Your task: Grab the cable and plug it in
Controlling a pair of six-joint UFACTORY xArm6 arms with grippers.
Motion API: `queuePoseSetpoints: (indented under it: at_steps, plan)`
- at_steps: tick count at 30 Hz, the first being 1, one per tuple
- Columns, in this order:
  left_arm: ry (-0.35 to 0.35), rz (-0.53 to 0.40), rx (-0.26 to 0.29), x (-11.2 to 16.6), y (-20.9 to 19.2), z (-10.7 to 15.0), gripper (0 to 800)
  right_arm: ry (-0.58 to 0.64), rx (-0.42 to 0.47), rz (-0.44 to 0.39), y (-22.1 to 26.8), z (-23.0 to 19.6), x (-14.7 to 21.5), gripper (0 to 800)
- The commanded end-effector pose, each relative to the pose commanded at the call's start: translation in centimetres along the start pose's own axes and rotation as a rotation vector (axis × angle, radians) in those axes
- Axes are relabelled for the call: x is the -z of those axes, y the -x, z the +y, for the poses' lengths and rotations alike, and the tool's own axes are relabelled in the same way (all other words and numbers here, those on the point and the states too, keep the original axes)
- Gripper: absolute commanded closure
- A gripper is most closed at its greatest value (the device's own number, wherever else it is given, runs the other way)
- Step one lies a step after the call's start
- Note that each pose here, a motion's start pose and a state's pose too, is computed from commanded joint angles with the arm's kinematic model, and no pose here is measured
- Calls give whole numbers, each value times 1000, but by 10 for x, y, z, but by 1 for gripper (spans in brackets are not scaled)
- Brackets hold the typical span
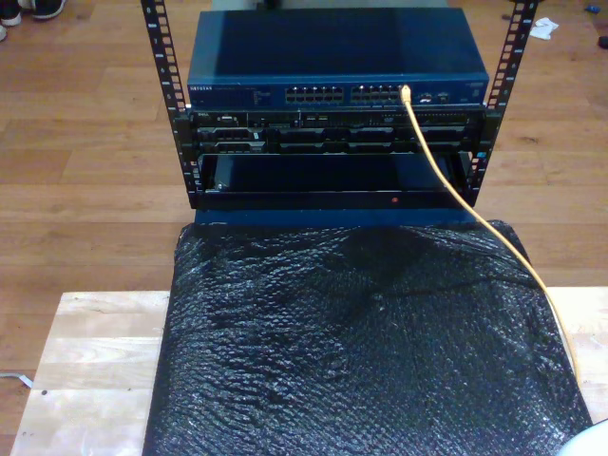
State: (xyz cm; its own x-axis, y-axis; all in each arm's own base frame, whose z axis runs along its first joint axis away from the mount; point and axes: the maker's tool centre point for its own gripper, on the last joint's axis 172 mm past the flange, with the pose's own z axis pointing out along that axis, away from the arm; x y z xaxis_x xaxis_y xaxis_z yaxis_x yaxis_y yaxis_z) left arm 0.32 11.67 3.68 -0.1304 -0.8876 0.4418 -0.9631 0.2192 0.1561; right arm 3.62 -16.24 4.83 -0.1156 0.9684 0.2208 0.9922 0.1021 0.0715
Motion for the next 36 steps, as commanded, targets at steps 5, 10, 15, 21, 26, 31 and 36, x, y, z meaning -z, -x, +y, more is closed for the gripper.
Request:
queuePoseSetpoints:
  at_steps: [5, 10, 15, 21, 26, 31, 36]
  plan:
    - [0, 0, 0, 0, 0, 0, 0, 11, -12, 42, -9, -6, -11, 2]
    - [0, 0, 0, 0, 0, 0, 0, 14, -37, 20, -7, -11, -25, 1]
    - [0, 0, 0, 0, 0, 0, 0, 13, -37, 0, -5, -13, -28, 0]
    - [0, 0, 0, 0, 0, 0, 0, 10, -36, -28, -1, -14, -25, 0]
    - [0, 0, 0, 0, 0, 0, 0, 10, -36, -28, -1, -14, -25, 0]
    - [0, 0, 0, 0, 0, 0, 0, 10, -36, -28, -1, -14, -25, 0]
    - [0, 0, 0, 0, 0, 0, 0, 10, -36, -28, -1, -14, -25, 0]
